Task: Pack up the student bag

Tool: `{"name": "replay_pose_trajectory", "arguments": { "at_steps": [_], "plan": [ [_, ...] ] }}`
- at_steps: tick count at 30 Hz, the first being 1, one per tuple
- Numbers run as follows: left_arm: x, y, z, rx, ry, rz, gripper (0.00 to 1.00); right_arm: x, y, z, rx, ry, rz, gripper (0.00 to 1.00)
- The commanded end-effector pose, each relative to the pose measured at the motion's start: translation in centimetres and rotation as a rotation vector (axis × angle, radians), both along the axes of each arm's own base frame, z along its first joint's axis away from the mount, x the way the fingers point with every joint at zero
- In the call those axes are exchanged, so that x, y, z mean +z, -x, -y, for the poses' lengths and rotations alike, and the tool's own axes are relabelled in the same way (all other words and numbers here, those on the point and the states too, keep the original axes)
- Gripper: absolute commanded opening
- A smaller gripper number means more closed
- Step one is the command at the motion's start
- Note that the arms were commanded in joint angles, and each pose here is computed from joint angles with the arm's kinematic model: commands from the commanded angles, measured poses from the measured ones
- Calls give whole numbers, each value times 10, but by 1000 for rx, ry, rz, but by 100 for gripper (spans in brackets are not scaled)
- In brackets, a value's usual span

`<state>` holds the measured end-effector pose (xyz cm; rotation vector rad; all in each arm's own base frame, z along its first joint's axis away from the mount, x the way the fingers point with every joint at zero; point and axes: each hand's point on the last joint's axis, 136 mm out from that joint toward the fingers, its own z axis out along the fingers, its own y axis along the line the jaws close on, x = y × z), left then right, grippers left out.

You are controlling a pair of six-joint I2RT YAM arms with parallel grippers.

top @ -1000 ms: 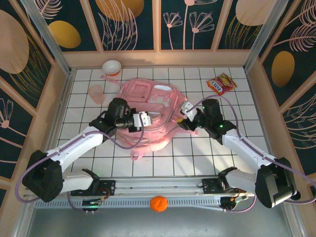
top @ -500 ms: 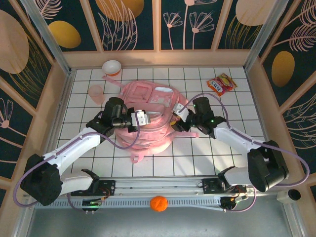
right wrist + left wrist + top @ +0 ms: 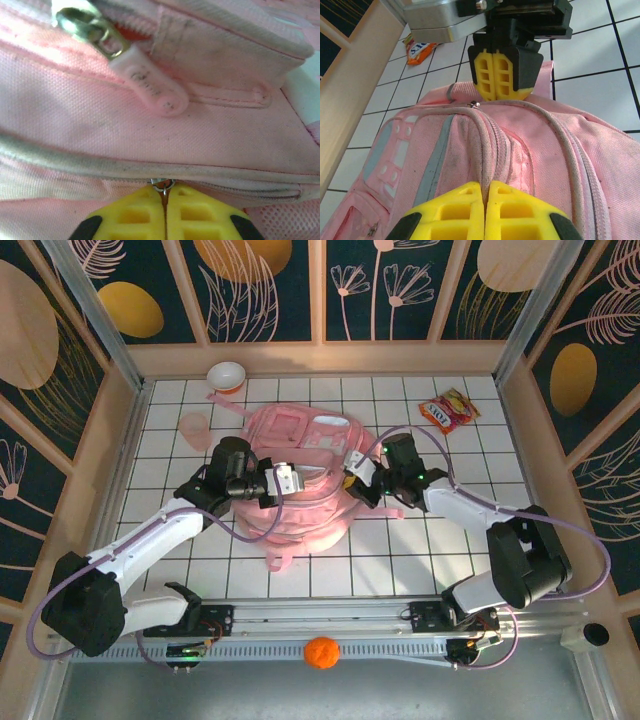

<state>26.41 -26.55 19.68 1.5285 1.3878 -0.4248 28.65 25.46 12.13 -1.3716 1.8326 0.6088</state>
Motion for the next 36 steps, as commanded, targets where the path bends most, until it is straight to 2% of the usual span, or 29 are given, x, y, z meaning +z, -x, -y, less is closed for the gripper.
{"name": "replay_pose_trajectory", "arguments": {
  "at_steps": [1, 9, 18, 21, 23, 25, 26, 31, 36],
  "plan": [
    [48, 6, 14, -102, 115, 130, 0, 13, -18, 7, -43, -13, 22, 0],
    [39, 13, 11, -132, 66, 117, 0, 12, -49, 38, -170, 6, 9, 0],
    [27, 33, 8, -218, 21, 81, 0, -5, -109, 67, -329, 54, -50, 0],
    [30, 34, 9, -211, 45, 71, 0, -8, -122, 71, -371, 65, -49, 0],
    [34, 26, 11, -167, 77, 58, 0, -4, -120, 69, -346, 55, -45, 0],
    [40, 19, 12, -120, 115, 53, 0, 7, -106, 63, -298, 22, -31, 22],
    [42, 16, 12, -104, 130, 55, 0, 15, -99, 62, -284, 6, -15, 28],
    [42, 16, 15, -106, 156, 37, 0, 61, -44, 44, -183, -131, 49, 45],
    [43, 18, 16, -125, 165, 37, 0, 73, -2, 3, -31, -193, 44, 53]
  ]
}}
